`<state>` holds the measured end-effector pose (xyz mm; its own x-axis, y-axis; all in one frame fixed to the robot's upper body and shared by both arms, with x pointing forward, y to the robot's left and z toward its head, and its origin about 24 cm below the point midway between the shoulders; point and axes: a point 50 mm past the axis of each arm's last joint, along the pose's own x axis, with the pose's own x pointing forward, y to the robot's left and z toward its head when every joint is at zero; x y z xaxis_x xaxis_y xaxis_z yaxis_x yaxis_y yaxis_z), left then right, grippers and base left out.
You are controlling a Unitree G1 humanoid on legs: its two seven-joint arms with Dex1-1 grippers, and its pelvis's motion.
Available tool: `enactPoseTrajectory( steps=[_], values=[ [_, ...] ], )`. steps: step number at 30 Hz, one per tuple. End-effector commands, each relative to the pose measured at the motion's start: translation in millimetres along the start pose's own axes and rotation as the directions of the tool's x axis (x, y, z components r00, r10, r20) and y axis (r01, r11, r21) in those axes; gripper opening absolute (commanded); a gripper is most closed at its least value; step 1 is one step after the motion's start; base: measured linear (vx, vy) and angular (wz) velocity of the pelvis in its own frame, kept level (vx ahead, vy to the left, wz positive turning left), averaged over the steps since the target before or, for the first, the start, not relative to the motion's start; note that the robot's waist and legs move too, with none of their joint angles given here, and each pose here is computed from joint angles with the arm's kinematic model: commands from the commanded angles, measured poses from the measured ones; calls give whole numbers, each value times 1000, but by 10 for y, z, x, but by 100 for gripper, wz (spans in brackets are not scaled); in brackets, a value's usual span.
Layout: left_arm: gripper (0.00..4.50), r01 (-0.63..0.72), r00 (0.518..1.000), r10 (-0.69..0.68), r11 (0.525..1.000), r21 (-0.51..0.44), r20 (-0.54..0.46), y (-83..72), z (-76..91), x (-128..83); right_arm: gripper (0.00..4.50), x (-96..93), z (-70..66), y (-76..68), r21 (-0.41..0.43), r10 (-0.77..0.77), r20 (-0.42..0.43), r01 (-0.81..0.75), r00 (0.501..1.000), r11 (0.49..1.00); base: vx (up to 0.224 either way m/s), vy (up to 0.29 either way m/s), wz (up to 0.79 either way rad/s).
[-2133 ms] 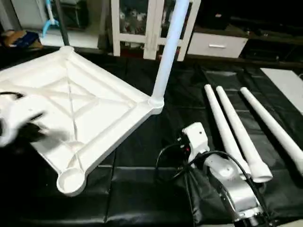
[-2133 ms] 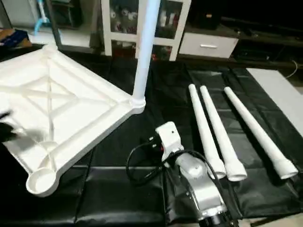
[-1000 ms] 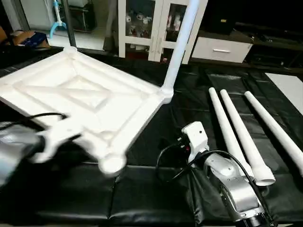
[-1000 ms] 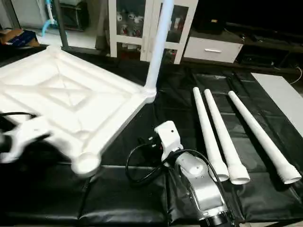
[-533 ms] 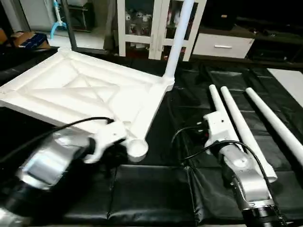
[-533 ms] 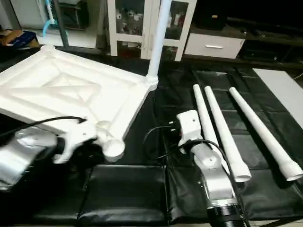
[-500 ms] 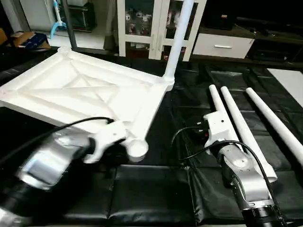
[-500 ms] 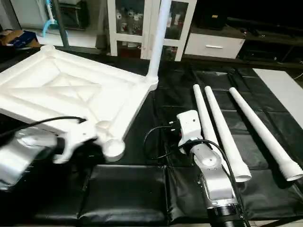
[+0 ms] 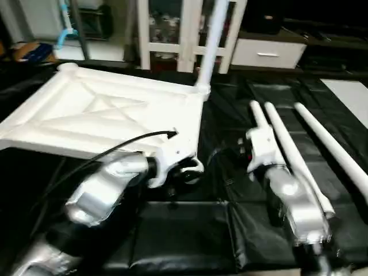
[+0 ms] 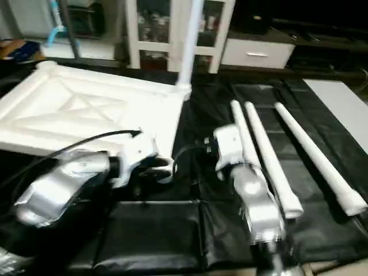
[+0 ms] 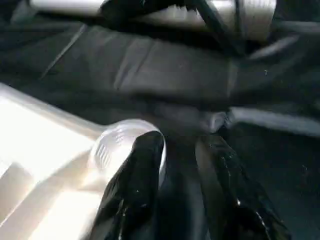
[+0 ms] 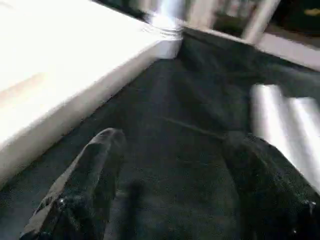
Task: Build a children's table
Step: Rotate table base, then pick table leg
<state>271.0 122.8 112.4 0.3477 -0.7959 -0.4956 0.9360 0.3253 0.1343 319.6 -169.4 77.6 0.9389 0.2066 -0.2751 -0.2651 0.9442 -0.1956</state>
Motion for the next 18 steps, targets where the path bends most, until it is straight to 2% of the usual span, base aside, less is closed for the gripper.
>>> enactPoseTrajectory(
  steps=[1, 4, 6, 8, 12, 15, 16, 18],
  values=[
    [151, 3, 999, -3, 1000, -6, 49, 1, 96, -105, 370, 27, 2, -98, 52, 6, -91, -1, 996, 999, 0, 0, 0],
    [151, -52, 993, 57, 997, -53, 104, 80, 136, -157, 391, 82, 30, -264, 101, -9, -175, 27, 985, 995, 0, 0, 0],
    [151, -94, 988, 102, 993, -75, 115, 132, 116, -143, 416, 116, 25, -362, 93, -43, -217, 65, 975, 994, 0, 0, 0],
    [151, -116, 987, 123, 991, -72, 107, 140, 88, -117, 421, 142, -17, -462, 74, -46, -305, 72, 951, 995, 0, 0, 0],
    [151, -76, 992, 82, 995, -59, 100, 65, 84, -113, 438, 146, -84, -573, 63, -42, -425, 76, 904, 995, 0, 0, 0],
    [151, -10, 993, 17, 998, -55, 114, -28, 126, -127, 438, 131, -135, -654, 69, -67, -481, 114, 874, 991, 0, 0, 0],
    [151, 7, 993, 0, 998, -57, 121, -52, 142, -131, 438, 126, -152, -669, 80, -68, -496, 123, 866, 989, 0, 0, 0],
    [151, 26, 992, -18, 998, -60, 123, -81, 150, -135, 438, 132, -206, -639, 158, -11, -524, 109, 852, 981, 0, 0, 0]
  ],
)
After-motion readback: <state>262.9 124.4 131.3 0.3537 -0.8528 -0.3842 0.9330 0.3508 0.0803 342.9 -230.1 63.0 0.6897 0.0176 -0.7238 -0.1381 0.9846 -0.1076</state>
